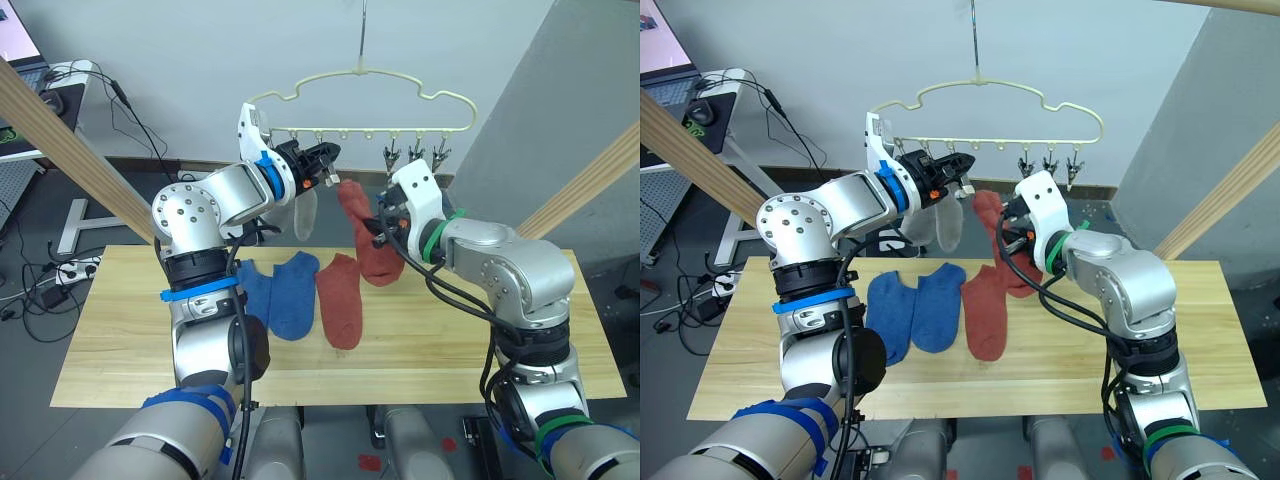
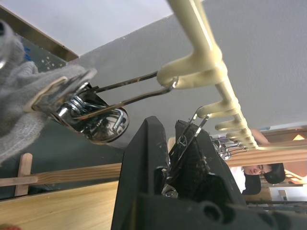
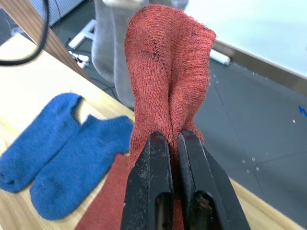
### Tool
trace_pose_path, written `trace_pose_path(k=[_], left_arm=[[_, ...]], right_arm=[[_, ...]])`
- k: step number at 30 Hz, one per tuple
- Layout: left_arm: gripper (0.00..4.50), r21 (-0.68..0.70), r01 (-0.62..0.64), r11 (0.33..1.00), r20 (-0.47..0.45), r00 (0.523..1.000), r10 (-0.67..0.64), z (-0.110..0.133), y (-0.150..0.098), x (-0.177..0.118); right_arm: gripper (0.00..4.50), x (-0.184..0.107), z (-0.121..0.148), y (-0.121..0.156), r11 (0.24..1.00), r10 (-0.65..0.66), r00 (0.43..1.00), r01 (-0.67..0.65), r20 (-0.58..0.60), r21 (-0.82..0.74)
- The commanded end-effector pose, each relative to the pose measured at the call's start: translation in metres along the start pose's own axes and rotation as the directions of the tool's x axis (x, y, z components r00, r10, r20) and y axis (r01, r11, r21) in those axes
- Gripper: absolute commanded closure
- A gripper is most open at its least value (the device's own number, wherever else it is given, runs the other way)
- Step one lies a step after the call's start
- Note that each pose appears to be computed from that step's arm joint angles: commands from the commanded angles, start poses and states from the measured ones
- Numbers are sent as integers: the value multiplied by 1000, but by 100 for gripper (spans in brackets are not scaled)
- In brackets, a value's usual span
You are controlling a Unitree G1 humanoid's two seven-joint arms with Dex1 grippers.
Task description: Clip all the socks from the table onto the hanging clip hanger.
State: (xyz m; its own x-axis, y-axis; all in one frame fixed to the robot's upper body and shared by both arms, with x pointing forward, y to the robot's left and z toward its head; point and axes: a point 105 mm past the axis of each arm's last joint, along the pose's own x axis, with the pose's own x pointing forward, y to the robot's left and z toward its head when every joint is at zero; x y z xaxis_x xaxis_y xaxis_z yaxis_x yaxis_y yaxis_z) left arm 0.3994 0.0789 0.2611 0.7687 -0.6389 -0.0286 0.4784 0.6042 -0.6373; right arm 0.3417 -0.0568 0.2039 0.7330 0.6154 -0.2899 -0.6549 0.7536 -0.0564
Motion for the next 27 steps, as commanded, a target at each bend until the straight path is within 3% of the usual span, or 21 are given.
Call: trace_pose_path(k=[1, 27], left_arm=[[424, 11, -3, 1000, 14, 1000, 3, 2, 0, -1], [424, 26, 0, 1000, 25, 1000, -1, 1, -1, 0]], right_arm=[[448, -8, 19, 8, 999, 20, 997, -18, 69, -26], [448, -7, 41, 27, 995, 101, 988, -99, 119, -16]])
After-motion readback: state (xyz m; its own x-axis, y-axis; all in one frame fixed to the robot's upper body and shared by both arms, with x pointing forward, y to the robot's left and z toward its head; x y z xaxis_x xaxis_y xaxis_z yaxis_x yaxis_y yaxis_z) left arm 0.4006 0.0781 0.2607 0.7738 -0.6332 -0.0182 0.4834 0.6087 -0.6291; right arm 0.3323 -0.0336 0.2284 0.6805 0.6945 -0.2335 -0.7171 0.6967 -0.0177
